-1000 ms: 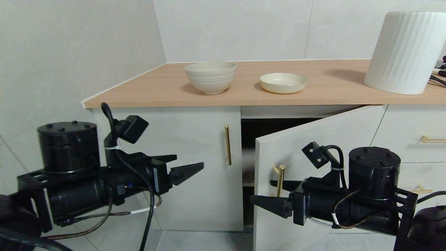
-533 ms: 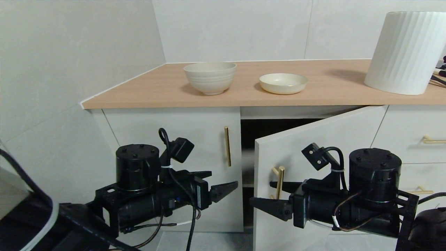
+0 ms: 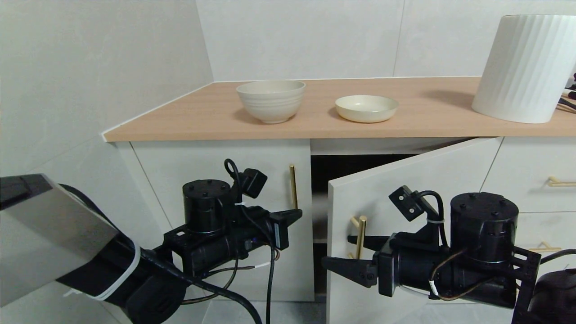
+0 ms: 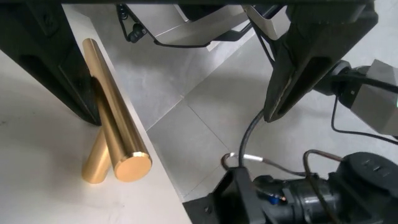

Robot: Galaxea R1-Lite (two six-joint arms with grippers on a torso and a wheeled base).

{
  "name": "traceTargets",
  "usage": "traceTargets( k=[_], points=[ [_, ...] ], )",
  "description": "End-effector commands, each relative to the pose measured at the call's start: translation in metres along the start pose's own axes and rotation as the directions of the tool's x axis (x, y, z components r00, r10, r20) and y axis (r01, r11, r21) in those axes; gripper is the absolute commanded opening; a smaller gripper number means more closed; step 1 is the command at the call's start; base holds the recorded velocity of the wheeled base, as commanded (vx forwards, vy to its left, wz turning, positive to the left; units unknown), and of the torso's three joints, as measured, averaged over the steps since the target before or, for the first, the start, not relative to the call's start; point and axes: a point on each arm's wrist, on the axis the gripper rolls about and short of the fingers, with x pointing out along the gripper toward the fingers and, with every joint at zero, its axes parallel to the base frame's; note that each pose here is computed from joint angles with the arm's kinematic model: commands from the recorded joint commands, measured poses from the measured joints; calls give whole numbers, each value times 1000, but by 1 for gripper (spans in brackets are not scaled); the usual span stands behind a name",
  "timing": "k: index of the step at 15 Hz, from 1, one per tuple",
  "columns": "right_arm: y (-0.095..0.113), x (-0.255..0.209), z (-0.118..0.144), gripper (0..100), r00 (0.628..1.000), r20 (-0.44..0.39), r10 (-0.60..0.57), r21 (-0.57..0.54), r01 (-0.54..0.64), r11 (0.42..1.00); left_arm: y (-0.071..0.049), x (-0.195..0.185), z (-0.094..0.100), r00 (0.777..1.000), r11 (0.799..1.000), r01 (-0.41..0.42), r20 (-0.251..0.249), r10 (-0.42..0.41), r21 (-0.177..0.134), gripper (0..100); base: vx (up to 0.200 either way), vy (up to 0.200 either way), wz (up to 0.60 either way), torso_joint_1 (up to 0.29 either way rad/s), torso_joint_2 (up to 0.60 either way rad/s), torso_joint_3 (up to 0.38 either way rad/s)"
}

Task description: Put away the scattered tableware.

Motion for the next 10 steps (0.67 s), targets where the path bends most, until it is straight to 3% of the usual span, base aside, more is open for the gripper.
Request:
traceTargets(
  k=[1, 2, 4, 6, 10],
  points=[
    [4, 2, -3, 100, 1000, -13, 14, -1, -14, 1000, -10, 10, -3, 997, 997, 81, -20, -81, 7, 0, 0, 0, 0, 0, 0, 0],
    [4, 2, -3, 100, 1000, -14, 14, 0, -14, 1000, -9, 20, -8, 989, 990, 141, -44, -140, 2, 0, 0, 0, 0, 0, 0, 0],
    [4, 2, -4, 100, 1000, -18, 14, 1, -14, 1000, -8, 32, -10, 980, 980, 198, -35, -198, 7, 0, 0, 0, 0, 0, 0, 0],
    [4, 1, -4, 100, 1000, -16, 15, 0, -15, 1000, -14, 38, -18, 973, 973, 231, -13, -231, 5, 0, 0, 0, 0, 0, 0, 0],
    [4, -1, -6, 100, 1000, -22, 10, -17, -11, 1000, -20, 59, -26, 955, 957, 286, 61, -289, 46, 0, 0, 0, 0, 0, 0, 0]
  ],
)
